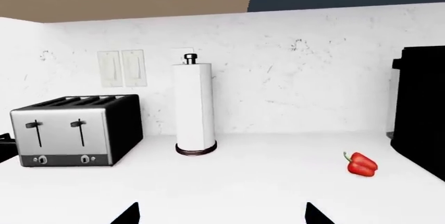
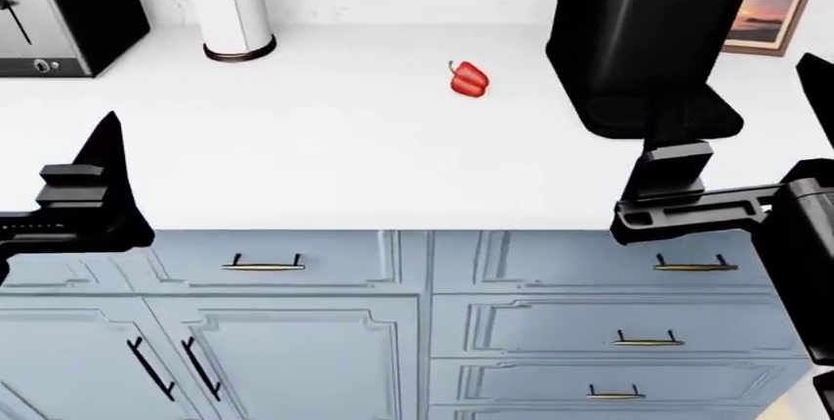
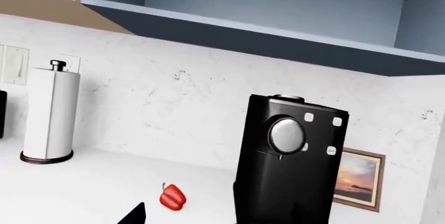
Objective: Pick the bell pepper from the counter and place it in the cabinet.
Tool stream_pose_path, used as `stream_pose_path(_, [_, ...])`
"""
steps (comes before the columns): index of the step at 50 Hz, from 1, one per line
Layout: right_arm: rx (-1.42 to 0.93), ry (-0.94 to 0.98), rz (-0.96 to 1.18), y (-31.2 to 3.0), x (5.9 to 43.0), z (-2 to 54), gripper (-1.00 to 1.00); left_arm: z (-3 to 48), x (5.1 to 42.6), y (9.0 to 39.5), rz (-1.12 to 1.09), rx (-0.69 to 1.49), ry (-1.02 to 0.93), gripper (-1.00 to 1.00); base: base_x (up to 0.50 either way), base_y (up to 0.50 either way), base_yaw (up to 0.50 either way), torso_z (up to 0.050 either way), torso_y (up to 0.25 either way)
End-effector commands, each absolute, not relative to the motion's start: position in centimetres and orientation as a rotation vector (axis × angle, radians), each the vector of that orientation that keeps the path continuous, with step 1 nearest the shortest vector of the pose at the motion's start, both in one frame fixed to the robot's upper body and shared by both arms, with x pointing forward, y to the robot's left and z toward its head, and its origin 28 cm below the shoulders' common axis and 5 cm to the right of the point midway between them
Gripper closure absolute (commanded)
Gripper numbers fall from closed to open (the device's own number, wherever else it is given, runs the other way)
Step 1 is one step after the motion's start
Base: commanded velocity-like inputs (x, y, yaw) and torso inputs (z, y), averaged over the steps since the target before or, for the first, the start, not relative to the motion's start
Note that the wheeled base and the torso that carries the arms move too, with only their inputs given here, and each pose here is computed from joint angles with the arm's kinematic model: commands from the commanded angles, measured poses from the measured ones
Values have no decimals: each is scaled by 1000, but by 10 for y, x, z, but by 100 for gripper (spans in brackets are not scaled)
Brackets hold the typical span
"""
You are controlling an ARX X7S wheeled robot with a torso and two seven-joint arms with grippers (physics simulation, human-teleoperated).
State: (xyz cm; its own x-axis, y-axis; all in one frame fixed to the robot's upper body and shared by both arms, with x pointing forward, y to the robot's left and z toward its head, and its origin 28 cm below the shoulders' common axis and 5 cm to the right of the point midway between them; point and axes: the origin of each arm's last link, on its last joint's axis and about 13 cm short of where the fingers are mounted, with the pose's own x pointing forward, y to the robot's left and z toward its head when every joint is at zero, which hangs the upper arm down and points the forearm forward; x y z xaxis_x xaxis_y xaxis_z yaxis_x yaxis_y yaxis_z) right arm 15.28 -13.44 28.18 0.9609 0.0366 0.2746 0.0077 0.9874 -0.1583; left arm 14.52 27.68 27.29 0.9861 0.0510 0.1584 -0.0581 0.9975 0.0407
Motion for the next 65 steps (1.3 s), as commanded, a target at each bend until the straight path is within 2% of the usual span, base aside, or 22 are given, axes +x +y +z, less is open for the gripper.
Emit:
stream_pose_path(1, [-161,-284,18,-135,154,282,-100,274,145,277,58,46,-163,-100,445,231,0,0,10])
stream_pose_path(37, [-171,-288,3,-135,151,283,-100,274,144,278,62,36,-168,-100,423,175,0,0,1])
stream_pose_path(65, [-178,-275,-26,-135,150,284,-100,274,143,280,66,30,-173,-100,189,13,0,0,1])
